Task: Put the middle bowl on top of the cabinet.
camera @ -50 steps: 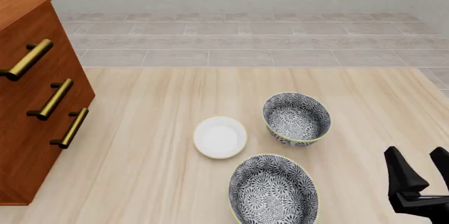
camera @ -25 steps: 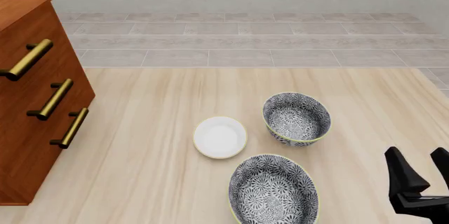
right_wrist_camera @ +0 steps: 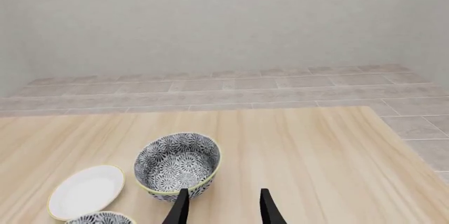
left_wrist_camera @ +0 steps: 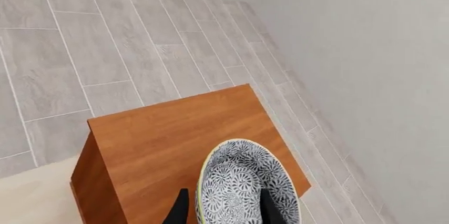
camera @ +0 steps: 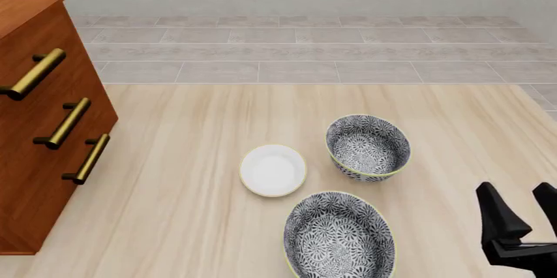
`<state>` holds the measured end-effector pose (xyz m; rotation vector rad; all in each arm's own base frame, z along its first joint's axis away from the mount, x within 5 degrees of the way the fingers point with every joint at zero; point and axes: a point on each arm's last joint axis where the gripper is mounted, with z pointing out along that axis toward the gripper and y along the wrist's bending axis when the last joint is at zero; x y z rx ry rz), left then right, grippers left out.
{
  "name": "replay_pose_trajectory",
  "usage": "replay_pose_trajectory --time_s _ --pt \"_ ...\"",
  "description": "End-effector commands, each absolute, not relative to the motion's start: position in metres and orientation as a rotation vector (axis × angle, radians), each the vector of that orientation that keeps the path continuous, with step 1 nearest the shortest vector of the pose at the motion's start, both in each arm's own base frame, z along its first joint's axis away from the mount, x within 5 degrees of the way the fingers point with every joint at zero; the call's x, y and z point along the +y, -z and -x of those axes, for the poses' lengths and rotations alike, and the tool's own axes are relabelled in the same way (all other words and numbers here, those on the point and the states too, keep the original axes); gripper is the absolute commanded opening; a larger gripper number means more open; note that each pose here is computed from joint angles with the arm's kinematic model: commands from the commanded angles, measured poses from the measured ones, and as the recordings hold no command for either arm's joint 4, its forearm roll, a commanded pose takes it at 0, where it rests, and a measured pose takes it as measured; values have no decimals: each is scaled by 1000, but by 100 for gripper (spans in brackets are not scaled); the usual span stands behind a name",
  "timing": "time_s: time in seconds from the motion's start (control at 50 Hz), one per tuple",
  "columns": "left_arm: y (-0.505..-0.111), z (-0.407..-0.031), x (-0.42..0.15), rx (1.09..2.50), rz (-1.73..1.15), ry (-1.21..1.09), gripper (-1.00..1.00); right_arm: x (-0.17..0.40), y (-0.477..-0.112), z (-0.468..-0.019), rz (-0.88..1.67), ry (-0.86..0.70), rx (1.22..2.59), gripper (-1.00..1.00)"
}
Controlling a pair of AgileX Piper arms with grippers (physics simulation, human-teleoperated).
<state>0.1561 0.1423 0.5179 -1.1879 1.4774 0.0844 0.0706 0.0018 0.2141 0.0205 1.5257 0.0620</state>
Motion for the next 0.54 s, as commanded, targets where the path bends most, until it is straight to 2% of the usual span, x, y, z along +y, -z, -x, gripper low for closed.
replay_pose_trajectory --time_s 0.02,0.34,0.54 --pt "-534 -144 135 1425 1153 -102 100 2 -214 -71 -15 -63 1528 100" --pt "-559 -121 125 1325 1094 -162 100 2 -214 -73 -24 -67 1530 100" --pt "-561 -117 117 1321 1066 -161 100 2 -214 -70 -16 -63 1527 100"
